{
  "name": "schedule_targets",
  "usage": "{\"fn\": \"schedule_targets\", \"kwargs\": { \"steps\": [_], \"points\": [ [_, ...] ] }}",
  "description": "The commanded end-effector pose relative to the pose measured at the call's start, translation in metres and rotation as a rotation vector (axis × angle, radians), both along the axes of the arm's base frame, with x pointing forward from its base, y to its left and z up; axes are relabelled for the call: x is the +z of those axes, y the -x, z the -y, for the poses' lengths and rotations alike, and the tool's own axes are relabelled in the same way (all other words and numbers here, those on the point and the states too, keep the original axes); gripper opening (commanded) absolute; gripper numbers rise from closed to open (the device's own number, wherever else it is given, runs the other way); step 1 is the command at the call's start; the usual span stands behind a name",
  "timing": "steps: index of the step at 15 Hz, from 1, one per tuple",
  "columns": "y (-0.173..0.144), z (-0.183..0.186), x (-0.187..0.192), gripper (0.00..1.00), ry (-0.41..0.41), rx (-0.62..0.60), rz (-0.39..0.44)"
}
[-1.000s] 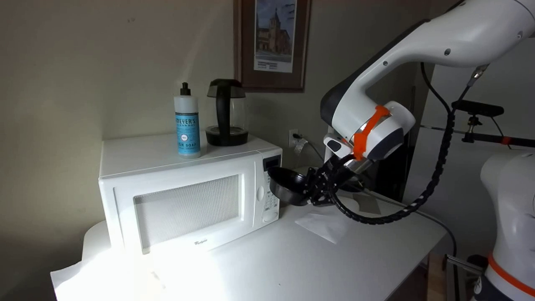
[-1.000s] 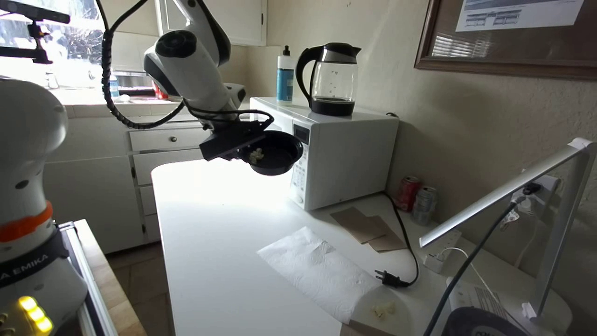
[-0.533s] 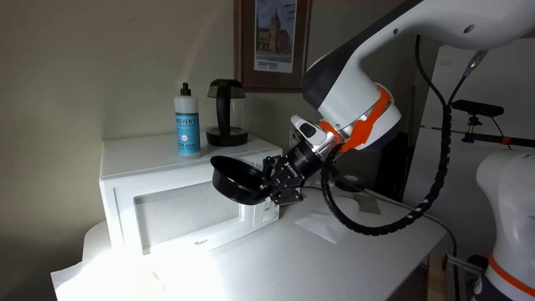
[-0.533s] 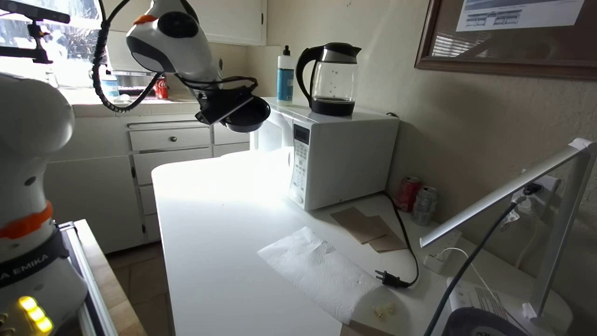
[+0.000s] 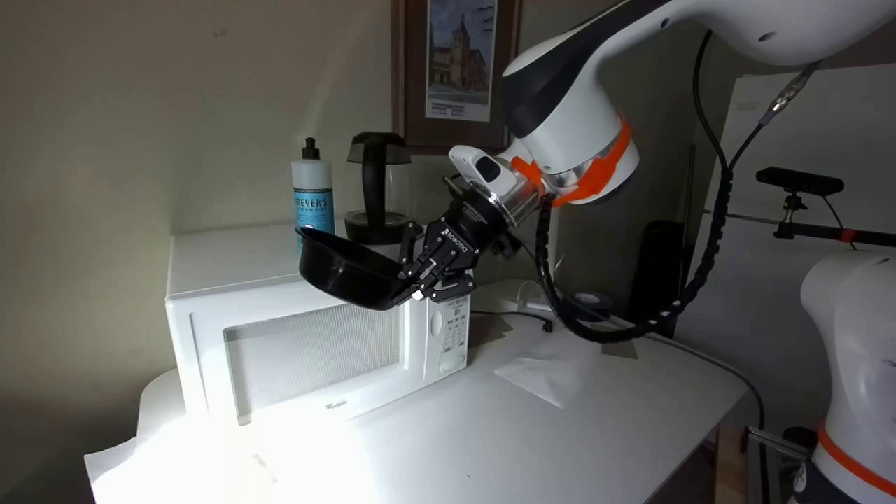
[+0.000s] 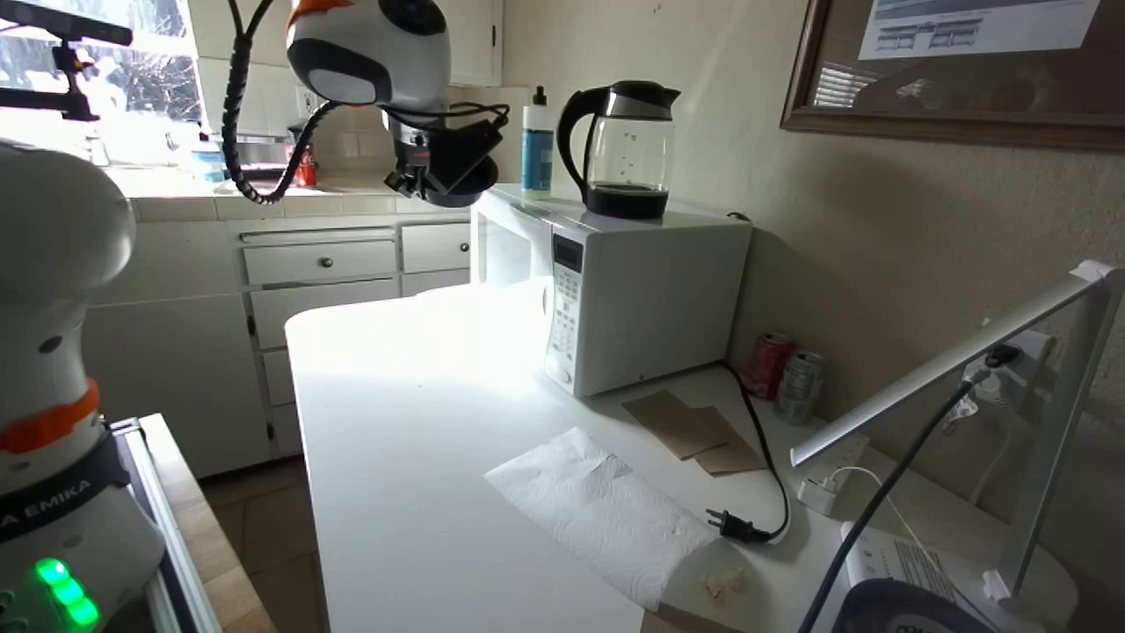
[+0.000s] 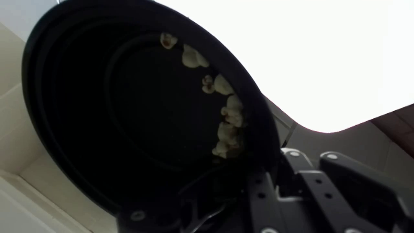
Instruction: Pick up the black bowl and put it on the microwave
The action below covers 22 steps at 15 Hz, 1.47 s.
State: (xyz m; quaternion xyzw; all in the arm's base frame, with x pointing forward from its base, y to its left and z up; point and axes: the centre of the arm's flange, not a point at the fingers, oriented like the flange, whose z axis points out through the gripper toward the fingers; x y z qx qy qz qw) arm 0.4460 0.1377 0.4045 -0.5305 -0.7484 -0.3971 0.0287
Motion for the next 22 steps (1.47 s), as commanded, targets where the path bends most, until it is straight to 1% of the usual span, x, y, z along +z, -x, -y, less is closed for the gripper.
{"fn": "schedule_targets", "kwargs": {
  "steps": [1, 2, 4, 7, 9, 10, 12, 13, 14, 15, 16, 18, 20, 21, 22],
  "points": [
    [0.0, 0.0, 0.0, 0.06, 0.002, 0.001, 0.001],
    [0.0, -0.001, 0.0, 0.01, 0.003, 0.004, 0.001],
    [-0.02, -0.015, 0.016, 0.01, 0.055, 0.035, 0.061],
    [-0.065, -0.032, 0.054, 0.01, 0.137, 0.158, 0.104],
    [-0.094, -0.044, 0.076, 0.01, 0.191, 0.226, 0.069],
    [-0.109, -0.046, 0.086, 0.01, 0.217, 0.252, 0.038],
    [-0.139, -0.046, 0.106, 0.01, 0.281, 0.27, -0.018],
    [-0.152, -0.045, 0.114, 0.01, 0.292, 0.257, -0.011],
    [-0.16, -0.045, 0.123, 0.01, 0.267, 0.255, 0.026],
    [-0.119, -0.033, 0.102, 0.06, 0.259, 0.24, 0.019],
    [-0.13, -0.033, 0.113, 0.06, 0.255, 0.238, 0.035],
    [-0.142, -0.036, 0.119, 0.06, 0.251, 0.24, 0.047],
    [-0.145, -0.038, 0.117, 0.06, 0.251, 0.243, 0.044],
    [-0.146, -0.039, 0.116, 0.01, 0.251, 0.244, 0.043],
    [-0.145, -0.049, 0.111, 0.01, 0.235, 0.254, 0.023]
  ]
}}
